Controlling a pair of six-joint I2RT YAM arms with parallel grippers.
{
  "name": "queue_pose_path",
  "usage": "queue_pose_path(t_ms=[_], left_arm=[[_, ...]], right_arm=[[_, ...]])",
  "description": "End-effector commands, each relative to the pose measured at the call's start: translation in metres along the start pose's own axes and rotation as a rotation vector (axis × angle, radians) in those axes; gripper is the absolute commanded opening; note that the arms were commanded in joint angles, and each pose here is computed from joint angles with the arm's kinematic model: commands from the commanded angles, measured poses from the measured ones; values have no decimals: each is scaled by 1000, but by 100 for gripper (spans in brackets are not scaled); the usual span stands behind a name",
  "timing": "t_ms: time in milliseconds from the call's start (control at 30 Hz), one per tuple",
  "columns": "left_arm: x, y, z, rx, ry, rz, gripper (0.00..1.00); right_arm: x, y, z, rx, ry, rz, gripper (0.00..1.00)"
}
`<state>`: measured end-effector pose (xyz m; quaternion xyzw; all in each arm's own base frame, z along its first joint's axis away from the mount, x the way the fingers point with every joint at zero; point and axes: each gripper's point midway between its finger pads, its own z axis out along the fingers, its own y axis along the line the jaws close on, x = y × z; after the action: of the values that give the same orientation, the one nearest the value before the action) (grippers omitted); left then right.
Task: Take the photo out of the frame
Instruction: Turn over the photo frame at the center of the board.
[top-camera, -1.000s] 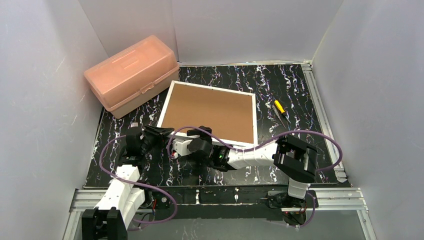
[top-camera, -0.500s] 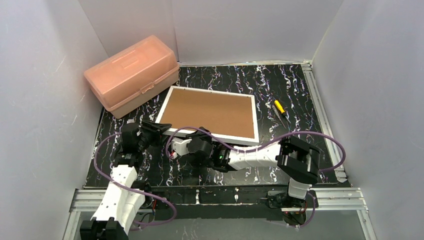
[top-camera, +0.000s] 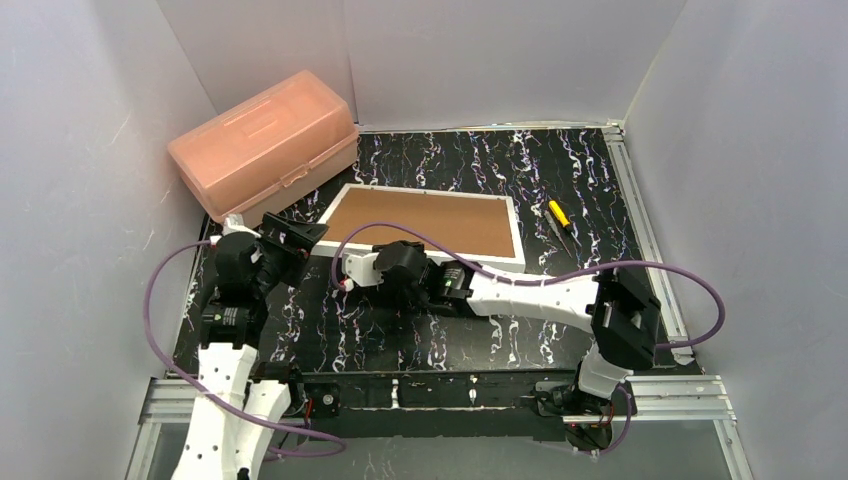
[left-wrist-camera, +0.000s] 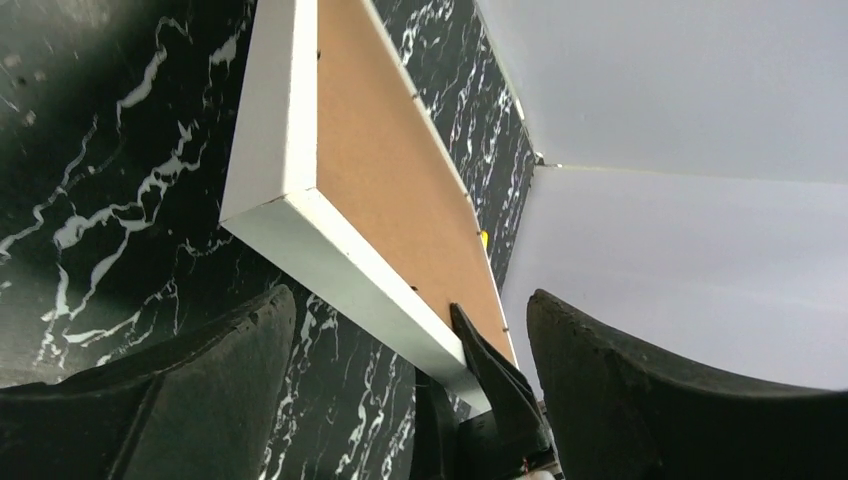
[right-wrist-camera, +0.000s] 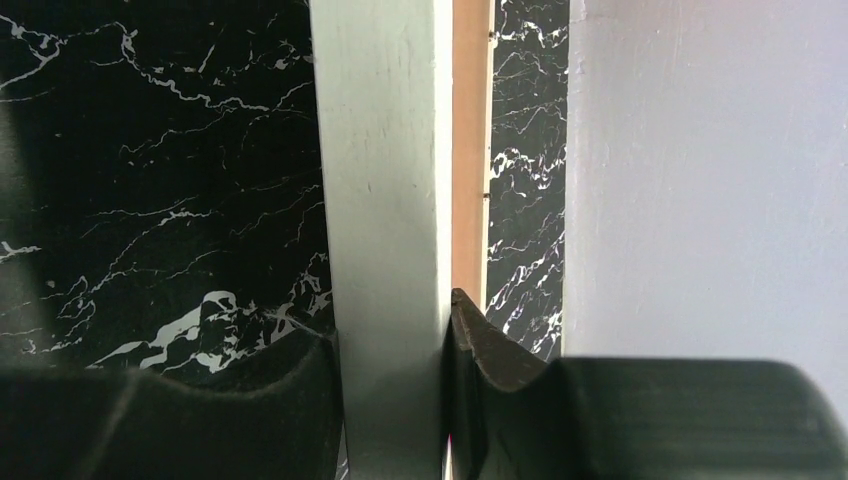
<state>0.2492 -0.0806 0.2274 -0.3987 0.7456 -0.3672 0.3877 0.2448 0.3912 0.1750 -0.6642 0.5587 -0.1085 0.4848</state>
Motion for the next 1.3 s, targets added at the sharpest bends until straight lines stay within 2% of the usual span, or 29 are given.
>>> queue_pose_path(t_ms=[0,200,267,433,600,733,967,1167,1267], left_arm=[[-17,-3,-26,-57,-81,135,84],[-53,8,-58,-196,-270,259,87],[-59,11,-65,-230,-295,293,90],[-58,14,-63,-254,-279,306,91],[-52,18,-52,-250,-239,290,91],[-48,21,-47,-255,-216,287,91],[-42,26,-37,-253,-183,268,91],[-30,31,-16,-233,-121,218,91],[-23,31,-8,-223,-72,215,91]], right_arm=[[-38,-58,-37,67,-126,233,1],[-45,-97,-57,115,-95,342,1],[-45,-104,-59,104,-75,380,1],[-47,-119,-60,47,-28,504,1],[-54,-145,-66,-7,-55,622,1],[-41,-167,-64,-24,-59,727,1],[9,-201,-52,-112,-91,1078,1],[70,-257,-45,-214,-323,1515,1],[94,-269,-41,-280,-383,1650,1]])
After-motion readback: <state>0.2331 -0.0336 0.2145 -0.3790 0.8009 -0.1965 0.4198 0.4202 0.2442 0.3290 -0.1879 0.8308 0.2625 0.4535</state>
